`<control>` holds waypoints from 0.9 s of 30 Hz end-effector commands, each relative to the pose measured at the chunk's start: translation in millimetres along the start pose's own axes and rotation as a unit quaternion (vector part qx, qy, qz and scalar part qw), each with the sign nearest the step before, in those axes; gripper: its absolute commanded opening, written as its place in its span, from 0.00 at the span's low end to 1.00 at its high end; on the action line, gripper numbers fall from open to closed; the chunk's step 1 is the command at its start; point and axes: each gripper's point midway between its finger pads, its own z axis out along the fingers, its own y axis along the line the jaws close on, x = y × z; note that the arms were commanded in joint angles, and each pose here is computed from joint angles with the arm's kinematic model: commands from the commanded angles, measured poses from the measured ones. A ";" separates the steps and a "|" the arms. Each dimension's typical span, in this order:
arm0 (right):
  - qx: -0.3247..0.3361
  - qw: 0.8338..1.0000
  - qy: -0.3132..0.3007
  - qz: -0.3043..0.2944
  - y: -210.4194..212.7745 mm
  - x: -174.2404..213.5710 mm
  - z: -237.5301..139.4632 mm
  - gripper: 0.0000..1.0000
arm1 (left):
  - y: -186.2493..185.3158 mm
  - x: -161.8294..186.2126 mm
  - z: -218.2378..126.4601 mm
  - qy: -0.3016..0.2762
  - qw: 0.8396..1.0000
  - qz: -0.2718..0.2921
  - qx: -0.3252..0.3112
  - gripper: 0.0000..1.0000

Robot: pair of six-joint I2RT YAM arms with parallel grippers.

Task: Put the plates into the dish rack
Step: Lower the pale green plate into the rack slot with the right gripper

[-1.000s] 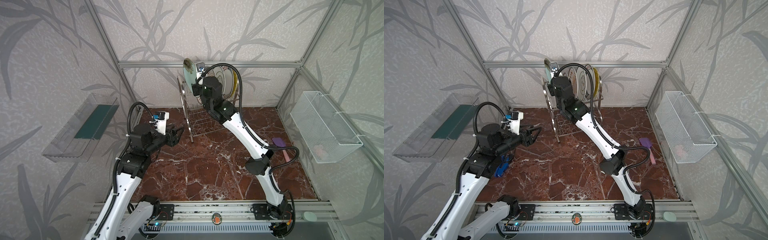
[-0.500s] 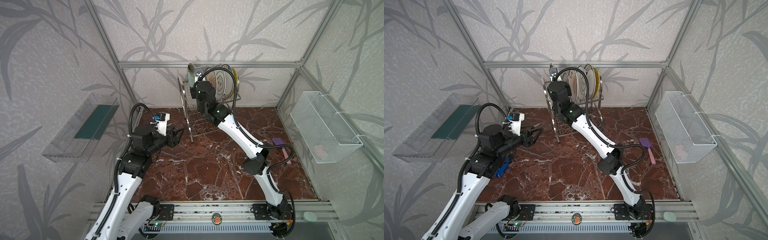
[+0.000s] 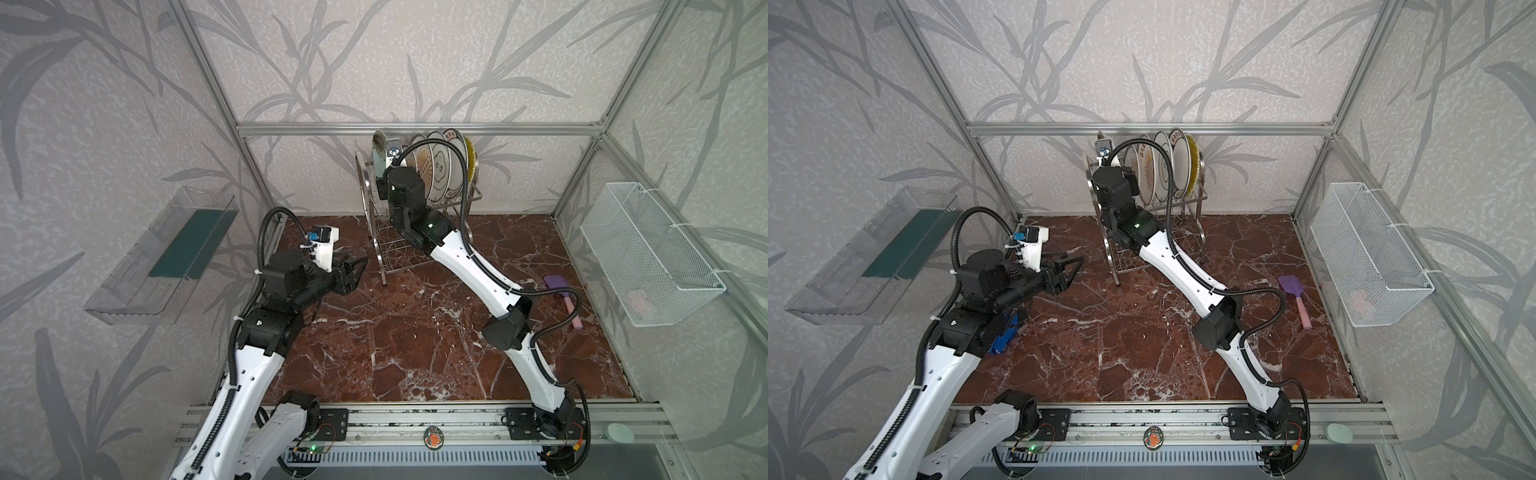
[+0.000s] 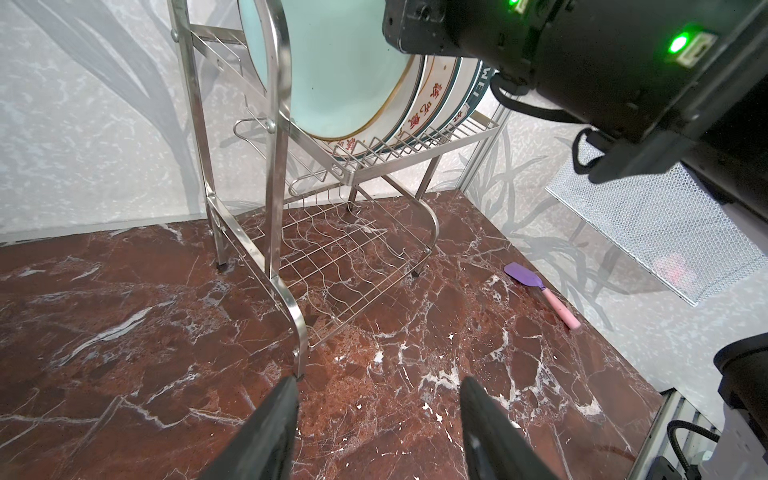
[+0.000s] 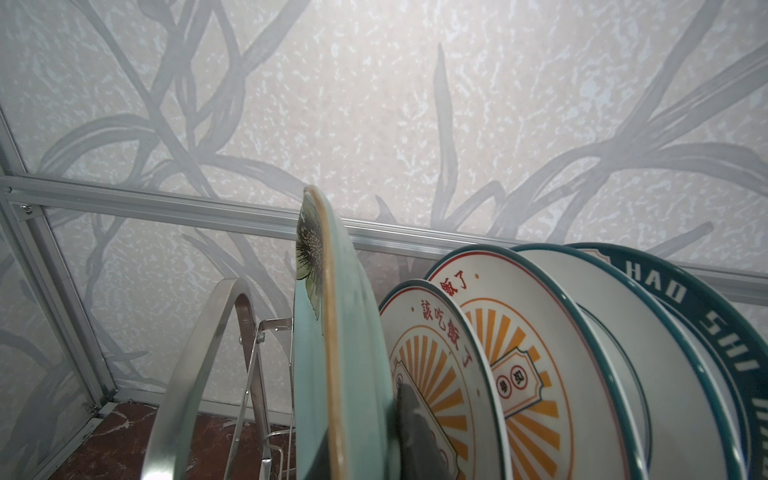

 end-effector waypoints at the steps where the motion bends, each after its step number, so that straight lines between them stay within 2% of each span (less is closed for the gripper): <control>1: 0.019 0.994 -0.068 0.081 -14.0 -46.8 -9.3 0.00 | 1.0 -3.0 -3.1 -0.010 1.000 0.015 -0.004 0.60; 27: 0.032 0.996 -0.043 0.071 -6.4 -17.4 -0.8 0.00 | 3.8 -4.4 -7.6 -0.014 1.000 0.023 -0.014 0.60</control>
